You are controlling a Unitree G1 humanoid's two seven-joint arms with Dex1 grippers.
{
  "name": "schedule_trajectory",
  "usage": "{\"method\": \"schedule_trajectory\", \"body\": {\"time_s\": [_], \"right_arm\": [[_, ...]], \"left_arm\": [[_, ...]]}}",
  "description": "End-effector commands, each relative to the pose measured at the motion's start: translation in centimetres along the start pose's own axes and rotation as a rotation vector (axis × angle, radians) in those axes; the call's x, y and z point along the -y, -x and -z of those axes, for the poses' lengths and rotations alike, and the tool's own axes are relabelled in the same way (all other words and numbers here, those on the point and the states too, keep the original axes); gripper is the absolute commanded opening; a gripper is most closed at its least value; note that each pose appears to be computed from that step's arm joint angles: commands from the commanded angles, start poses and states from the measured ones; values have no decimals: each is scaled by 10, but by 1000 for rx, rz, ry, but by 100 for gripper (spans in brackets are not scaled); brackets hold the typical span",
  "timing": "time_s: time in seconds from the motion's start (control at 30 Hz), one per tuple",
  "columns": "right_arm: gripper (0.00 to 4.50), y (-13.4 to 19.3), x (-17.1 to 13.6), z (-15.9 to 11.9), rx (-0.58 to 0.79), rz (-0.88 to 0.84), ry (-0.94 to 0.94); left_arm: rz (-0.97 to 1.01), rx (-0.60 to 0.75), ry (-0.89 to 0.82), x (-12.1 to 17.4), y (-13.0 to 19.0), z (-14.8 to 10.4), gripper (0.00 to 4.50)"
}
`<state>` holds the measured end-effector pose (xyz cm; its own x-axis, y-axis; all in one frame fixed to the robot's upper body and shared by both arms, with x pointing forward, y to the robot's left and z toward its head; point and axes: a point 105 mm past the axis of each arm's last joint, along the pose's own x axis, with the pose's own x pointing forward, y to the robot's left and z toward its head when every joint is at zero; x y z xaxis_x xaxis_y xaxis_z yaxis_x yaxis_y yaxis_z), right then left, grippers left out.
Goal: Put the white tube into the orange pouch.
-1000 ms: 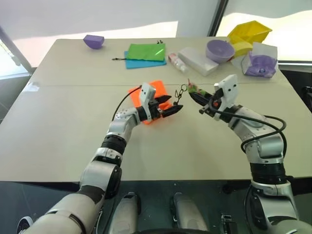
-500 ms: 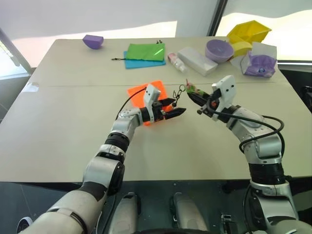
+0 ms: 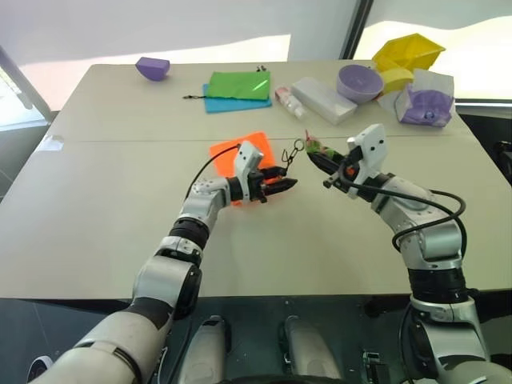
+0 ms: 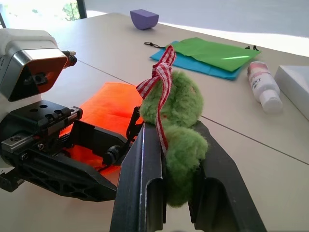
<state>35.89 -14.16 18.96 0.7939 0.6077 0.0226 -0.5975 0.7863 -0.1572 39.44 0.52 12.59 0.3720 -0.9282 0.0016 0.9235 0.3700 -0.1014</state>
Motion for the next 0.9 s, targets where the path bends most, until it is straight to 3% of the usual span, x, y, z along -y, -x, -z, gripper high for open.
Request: {"method": "schedule_trajectory", "body": {"time_s": [0.03, 0.23, 0.33, 0.4, 0.9], "right_arm": [[0, 1, -4, -15, 54, -10, 42], [0, 1, -4, -14, 51, -10, 41], [0, 1, -4, -14, 50, -11, 41], [0, 1, -4, -14, 50, -12, 42], [0, -1, -5, -13, 50, -13, 38]], "left_arm": [[-16, 38, -41, -3, 0, -13, 256], [10, 64, 10, 0, 1, -15, 256], [-5, 81, 10, -2, 3, -16, 168], [-6, 87, 7, -2, 2, -18, 79], [-17, 21, -104, -4, 5, -13, 79]]}}
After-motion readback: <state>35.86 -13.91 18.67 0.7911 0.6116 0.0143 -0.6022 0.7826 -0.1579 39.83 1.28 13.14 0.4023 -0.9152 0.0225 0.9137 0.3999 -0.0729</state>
